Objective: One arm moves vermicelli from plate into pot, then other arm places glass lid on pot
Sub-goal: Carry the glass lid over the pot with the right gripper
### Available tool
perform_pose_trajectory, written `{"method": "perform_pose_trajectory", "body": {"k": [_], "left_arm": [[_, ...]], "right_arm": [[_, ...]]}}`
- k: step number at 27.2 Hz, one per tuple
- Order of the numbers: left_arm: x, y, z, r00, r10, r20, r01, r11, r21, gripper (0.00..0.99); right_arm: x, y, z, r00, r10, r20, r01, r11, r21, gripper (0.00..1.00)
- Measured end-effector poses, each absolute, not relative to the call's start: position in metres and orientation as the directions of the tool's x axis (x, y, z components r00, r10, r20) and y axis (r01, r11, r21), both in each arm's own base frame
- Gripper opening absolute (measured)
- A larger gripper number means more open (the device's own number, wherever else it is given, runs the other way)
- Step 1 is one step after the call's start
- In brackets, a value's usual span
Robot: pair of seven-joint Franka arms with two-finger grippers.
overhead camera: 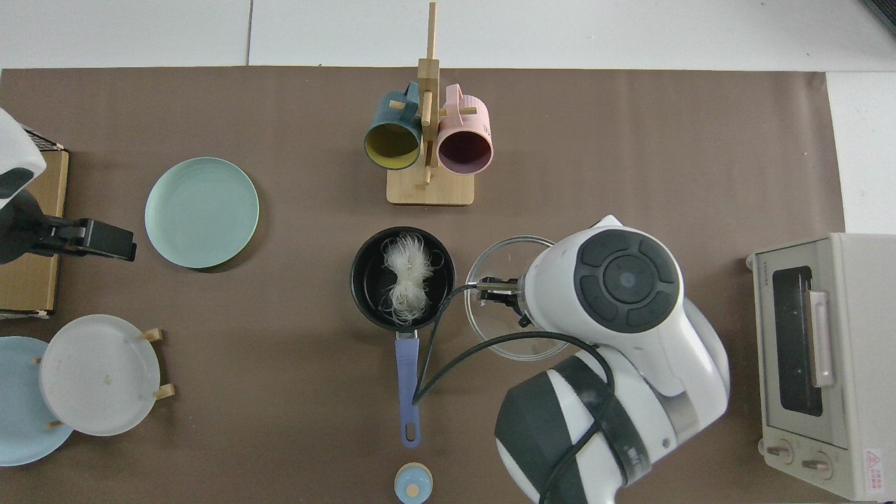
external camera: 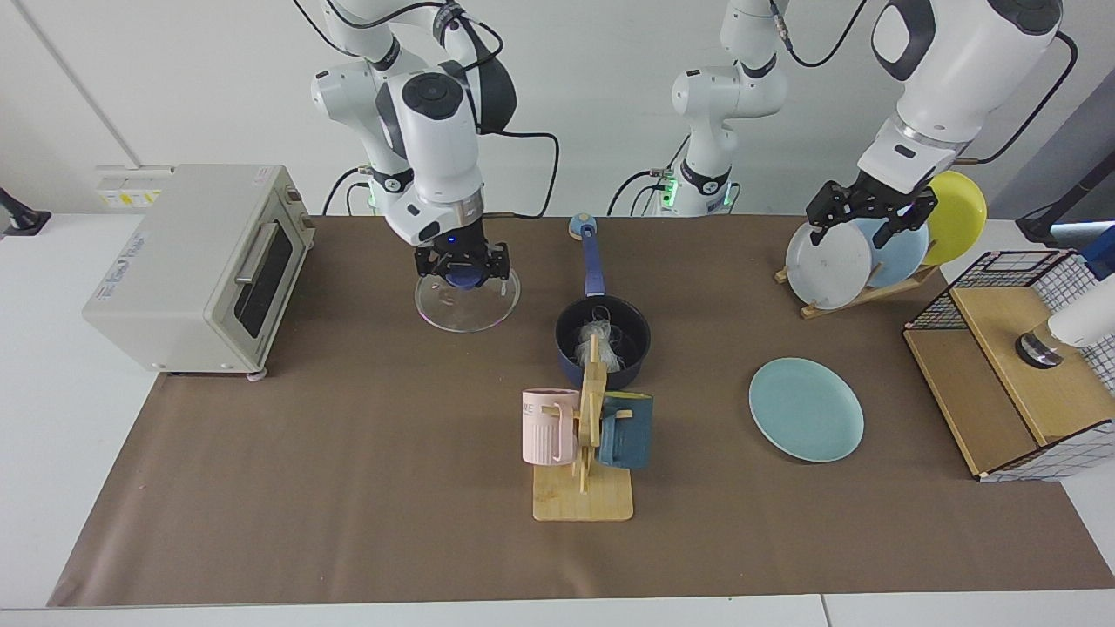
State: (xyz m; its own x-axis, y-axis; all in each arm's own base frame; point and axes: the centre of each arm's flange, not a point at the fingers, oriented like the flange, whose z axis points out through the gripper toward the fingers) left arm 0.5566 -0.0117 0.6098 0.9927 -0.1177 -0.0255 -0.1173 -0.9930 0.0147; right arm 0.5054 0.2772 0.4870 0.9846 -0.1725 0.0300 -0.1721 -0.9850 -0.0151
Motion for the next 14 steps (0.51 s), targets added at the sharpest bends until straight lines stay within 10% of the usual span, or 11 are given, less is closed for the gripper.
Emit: {"method": "perform_pose_trajectory", "body": {"k": [14], "left_arm": [[0.556,-0.034,0.609,0.993,-0.112,-0.029,-0.112,-0.994,0.016,0.991]], "right_arm": [[0.491,0.404,0.472,0.939,-0.343,0.011,-0.343,-0.939,-0.019,0.44]]}}
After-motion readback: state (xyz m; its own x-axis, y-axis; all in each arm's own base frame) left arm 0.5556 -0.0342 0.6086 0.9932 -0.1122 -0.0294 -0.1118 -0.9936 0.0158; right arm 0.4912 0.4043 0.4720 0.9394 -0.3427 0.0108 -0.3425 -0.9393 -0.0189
